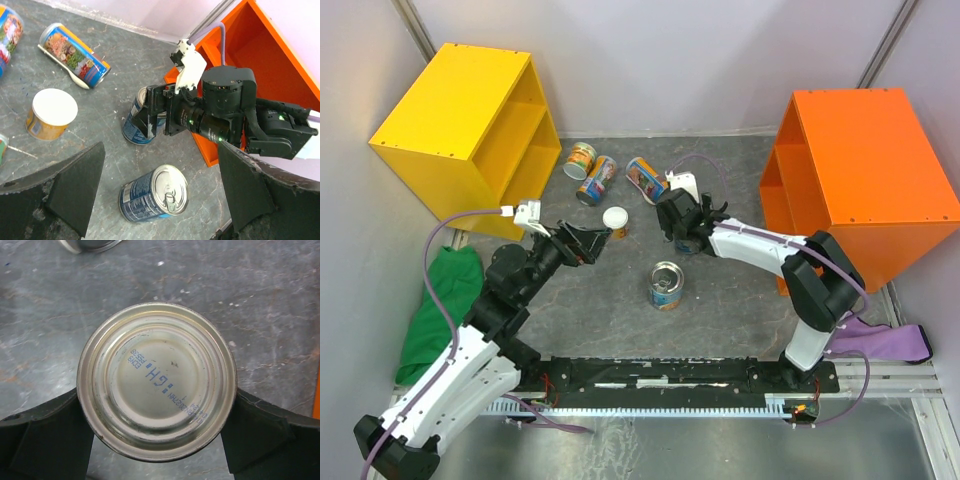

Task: Place and organize the canned foods onto the counter
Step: Pick up the canned food from the center of the board, then place the canned food at the center of the board.

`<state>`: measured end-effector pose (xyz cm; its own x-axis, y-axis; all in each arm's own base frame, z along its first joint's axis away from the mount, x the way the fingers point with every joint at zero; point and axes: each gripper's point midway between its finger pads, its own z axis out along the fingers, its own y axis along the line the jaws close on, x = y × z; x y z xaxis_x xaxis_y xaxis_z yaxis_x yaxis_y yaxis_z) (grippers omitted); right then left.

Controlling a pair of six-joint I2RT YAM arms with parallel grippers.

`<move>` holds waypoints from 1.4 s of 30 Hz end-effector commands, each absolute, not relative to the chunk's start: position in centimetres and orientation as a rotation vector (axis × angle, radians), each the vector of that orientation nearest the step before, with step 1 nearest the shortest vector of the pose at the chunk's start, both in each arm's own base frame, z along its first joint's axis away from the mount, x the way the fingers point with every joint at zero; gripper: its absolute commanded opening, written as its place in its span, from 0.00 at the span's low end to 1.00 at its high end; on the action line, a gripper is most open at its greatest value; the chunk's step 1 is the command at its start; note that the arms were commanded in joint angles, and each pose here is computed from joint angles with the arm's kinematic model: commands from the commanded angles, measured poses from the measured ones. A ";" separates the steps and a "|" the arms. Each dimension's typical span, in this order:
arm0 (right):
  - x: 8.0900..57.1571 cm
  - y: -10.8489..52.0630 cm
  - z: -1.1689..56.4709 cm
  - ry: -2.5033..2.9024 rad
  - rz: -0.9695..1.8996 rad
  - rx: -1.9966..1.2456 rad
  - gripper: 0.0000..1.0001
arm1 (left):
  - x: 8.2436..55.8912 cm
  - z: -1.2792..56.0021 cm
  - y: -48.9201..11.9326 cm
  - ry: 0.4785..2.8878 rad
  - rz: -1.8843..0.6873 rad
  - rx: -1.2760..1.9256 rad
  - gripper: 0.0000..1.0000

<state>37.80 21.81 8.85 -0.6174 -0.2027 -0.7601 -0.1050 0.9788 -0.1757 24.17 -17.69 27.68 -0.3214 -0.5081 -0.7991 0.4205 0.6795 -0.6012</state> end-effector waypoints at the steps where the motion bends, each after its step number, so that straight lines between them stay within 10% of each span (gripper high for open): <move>1: 38.0 25.9 14.3 2.090 0.041 -0.110 0.15 | 24.1 29.2 -16.7 1.635 -0.947 -0.169 0.99; 32: 26.5 43.8 12.8 2.074 0.369 -0.411 0.19 | 24.2 31.8 -6.4 1.541 -0.610 -0.748 0.99; 42: 22.6 44.6 11.8 2.102 0.320 -0.523 0.74 | 24.0 31.3 -6.0 1.538 -0.597 -0.768 0.99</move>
